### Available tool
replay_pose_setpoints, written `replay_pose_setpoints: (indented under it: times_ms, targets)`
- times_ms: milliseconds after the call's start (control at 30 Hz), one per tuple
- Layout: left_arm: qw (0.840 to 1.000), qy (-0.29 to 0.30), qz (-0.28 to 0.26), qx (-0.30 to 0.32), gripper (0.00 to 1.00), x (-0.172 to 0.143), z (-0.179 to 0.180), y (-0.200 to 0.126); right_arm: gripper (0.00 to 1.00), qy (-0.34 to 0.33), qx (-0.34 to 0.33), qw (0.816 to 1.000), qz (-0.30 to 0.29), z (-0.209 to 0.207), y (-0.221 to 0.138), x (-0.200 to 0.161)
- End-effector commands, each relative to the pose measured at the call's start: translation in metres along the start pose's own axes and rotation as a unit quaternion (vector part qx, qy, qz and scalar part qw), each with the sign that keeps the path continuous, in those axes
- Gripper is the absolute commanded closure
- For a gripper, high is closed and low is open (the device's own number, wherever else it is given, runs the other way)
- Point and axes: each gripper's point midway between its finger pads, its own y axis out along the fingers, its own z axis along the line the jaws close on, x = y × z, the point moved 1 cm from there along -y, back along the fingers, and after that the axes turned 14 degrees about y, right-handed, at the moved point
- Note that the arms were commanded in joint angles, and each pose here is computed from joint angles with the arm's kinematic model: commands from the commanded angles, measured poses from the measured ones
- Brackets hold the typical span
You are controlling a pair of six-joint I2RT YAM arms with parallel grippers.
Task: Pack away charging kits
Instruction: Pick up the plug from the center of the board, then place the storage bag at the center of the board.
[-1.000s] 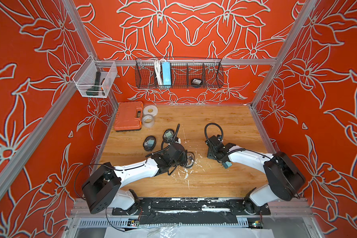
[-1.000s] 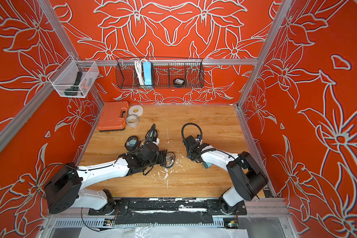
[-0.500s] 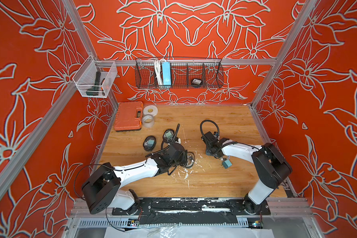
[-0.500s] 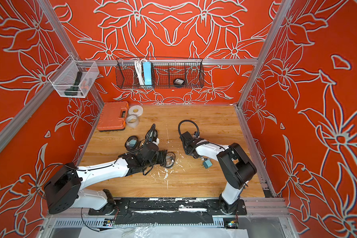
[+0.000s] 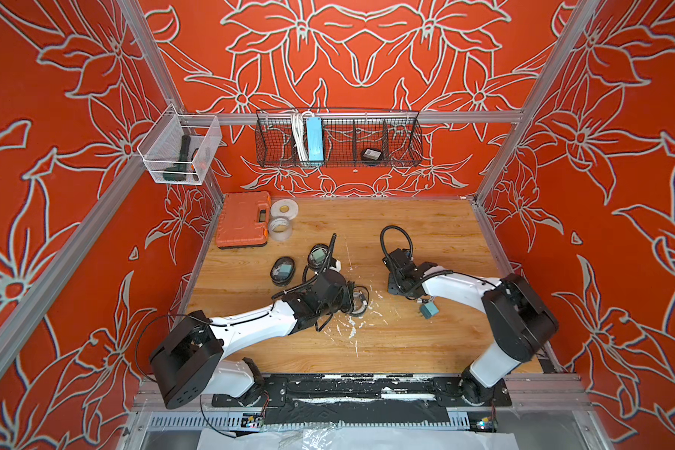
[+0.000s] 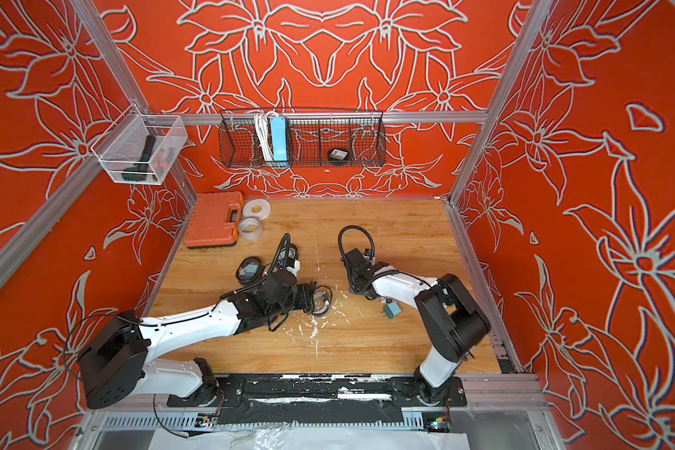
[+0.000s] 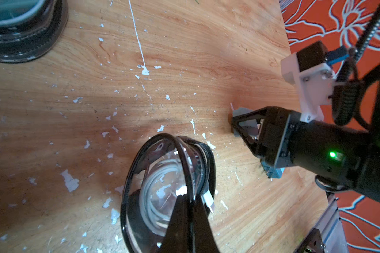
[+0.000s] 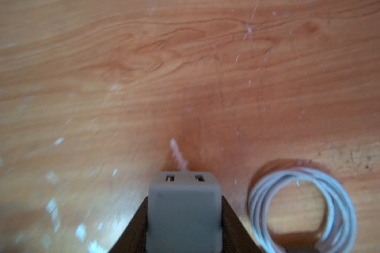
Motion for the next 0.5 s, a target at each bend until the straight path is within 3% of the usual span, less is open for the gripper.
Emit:
replay_pose_setpoints:
  times_ms: [0, 200, 467]
  targets:
    - [0.999, 0.000, -0.023, -0.025, 1.00, 0.010, -0.007, -0.006, 0.83, -0.010, 0.119, 0.993, -0.008, 0.027, -0.037, -0.004]
    - [0.999, -0.006, -0.034, -0.036, 1.00, 0.014, -0.010, -0.007, 0.82, -0.043, 0.251, 0.967, 0.006, 0.062, -0.079, -0.038]
    - [0.998, -0.017, -0.041, -0.049, 1.00, 0.017, -0.014, -0.007, 0.86, -0.078, 0.290, 0.953, 0.033, 0.096, -0.081, -0.073]
